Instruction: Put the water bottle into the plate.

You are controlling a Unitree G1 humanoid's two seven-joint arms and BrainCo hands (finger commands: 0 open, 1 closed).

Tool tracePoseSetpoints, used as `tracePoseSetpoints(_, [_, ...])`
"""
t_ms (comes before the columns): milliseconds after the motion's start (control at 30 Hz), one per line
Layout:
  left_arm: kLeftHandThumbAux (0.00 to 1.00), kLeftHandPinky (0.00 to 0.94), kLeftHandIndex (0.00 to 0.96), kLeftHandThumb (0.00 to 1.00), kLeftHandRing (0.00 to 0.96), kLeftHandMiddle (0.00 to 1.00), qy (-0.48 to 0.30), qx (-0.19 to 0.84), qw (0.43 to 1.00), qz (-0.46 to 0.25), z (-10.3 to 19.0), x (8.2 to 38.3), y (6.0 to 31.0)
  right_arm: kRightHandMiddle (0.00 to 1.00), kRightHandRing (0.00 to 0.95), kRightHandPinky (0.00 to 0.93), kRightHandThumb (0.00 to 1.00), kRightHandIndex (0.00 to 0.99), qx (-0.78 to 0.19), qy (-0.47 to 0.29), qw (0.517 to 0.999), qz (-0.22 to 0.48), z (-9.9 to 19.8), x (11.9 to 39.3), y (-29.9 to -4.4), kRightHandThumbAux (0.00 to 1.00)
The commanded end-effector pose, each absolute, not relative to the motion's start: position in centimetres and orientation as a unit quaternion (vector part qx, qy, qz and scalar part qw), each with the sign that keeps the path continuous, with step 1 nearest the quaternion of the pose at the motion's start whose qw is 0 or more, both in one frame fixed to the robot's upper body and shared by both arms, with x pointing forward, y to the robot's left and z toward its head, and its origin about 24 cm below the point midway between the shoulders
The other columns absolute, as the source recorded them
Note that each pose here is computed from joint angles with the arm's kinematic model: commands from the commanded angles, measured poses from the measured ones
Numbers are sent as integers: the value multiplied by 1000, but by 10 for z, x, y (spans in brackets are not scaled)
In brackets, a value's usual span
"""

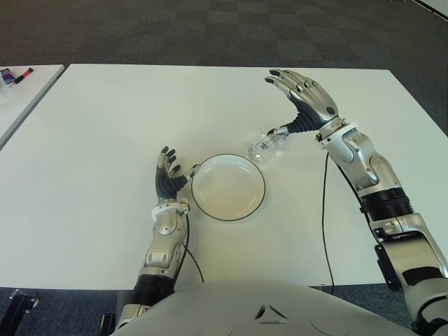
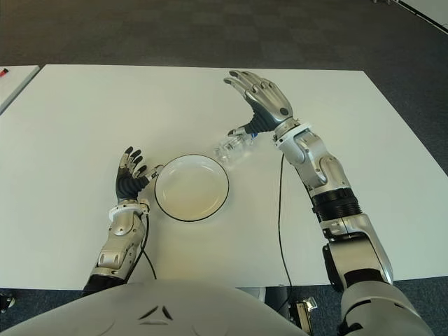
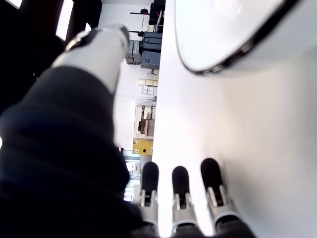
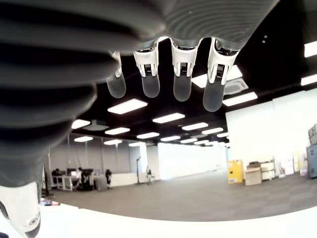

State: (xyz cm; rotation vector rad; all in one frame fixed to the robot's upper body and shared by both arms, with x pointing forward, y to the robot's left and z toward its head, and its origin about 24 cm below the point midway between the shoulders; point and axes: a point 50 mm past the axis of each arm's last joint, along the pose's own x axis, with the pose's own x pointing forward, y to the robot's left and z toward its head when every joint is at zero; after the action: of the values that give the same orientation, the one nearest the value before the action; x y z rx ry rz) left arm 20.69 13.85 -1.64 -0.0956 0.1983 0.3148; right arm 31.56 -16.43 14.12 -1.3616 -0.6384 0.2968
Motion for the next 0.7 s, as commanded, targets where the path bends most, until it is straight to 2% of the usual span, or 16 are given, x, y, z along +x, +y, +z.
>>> tracePoseSetpoints(33, [942, 147, 87, 0, 123, 143, 118, -91, 976, 157, -18, 206, 114, 8, 61, 176, 560, 0, -631, -267, 711, 157, 131, 310, -167, 628])
tracePoseSetpoints(300, [952, 154, 89, 0, 127, 141, 116, -91, 977, 156, -17, 205, 113, 31, 75, 173, 605, 0, -645, -271, 688, 195, 129, 309, -174, 603])
tracePoseSetpoints(500, [954, 152, 89, 0, 126, 137, 115, -91, 976, 158, -16, 205, 114, 14, 53, 128, 572, 0, -657, -259, 675, 213, 125, 306, -195, 615])
tracePoseSetpoints(700, [953, 148, 87, 0, 122, 133, 118, -90, 976, 162, -17, 204, 115, 3, 37, 121, 548, 0, -656, -260, 674, 219, 120, 303, -201, 618])
